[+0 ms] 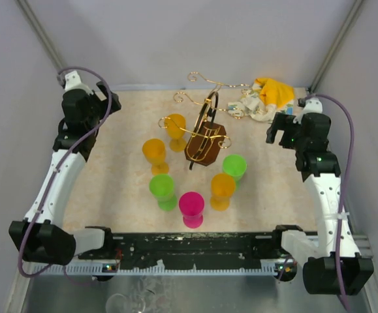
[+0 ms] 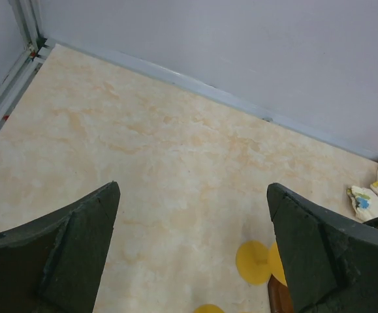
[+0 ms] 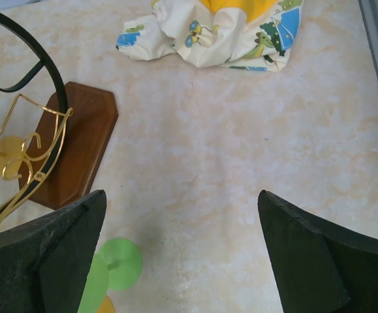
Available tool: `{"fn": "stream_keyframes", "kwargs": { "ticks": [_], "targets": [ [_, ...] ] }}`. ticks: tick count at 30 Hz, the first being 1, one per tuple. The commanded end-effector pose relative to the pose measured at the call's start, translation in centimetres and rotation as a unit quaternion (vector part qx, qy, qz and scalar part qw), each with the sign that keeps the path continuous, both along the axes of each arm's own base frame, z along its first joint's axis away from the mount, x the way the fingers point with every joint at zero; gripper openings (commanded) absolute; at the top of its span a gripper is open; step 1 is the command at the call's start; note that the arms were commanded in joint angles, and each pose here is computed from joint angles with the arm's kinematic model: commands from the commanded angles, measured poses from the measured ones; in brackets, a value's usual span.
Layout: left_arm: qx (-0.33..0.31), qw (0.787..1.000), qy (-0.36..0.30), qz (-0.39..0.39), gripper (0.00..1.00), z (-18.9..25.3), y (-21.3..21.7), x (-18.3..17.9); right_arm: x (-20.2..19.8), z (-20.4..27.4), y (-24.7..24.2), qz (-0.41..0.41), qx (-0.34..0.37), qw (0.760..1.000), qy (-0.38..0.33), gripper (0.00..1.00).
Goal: Place the wine glass upside down on the wine glass rack
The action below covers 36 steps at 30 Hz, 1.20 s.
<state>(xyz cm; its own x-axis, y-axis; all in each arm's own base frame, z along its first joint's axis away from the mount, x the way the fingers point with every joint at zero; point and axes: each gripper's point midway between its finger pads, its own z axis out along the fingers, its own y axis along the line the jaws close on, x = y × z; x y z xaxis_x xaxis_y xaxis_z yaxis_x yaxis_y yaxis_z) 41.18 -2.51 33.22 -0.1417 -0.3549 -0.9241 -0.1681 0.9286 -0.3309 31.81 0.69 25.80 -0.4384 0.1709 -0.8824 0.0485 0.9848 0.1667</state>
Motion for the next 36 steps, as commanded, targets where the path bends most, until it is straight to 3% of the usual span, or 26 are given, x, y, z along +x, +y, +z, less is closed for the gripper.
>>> {"fn": "stream_keyframes", "kwargs": {
  "ticks": [1, 9, 18, 26, 36],
  "targets": [
    [0.022, 0.999, -0.006, -0.037, 1.00, -0.1, -1.1, 0.8, 0.3, 1.5, 0.0, 0.004, -0.005, 0.999, -0.032, 0.99],
    [0.144, 0.971, 0.061, -0.182, 0.99, -6.2, -4.0, 1.5, 0.2, 0.8, -0.4, -0.003, -0.012, 1.000, -0.025, 0.99],
    [0.119, 0.912, 0.090, -0.383, 0.86, -8.2, -10.7, 2.0, 0.2, 0.9, -0.3, -0.002, -0.009, 1.000, -0.028, 0.99],
    [0.110, 0.886, 0.093, -0.440, 0.63, -8.7, -15.3, 2.8, 0.0, 0.8, -0.6, -0.010, -0.017, 0.999, -0.026, 0.99],
    [0.119, 0.875, 0.114, -0.455, 0.41, -10.5, -18.8, 3.9, -0.3, 0.7, -0.9, -0.014, -0.023, 0.999, -0.032, 0.99]
  ]
}}
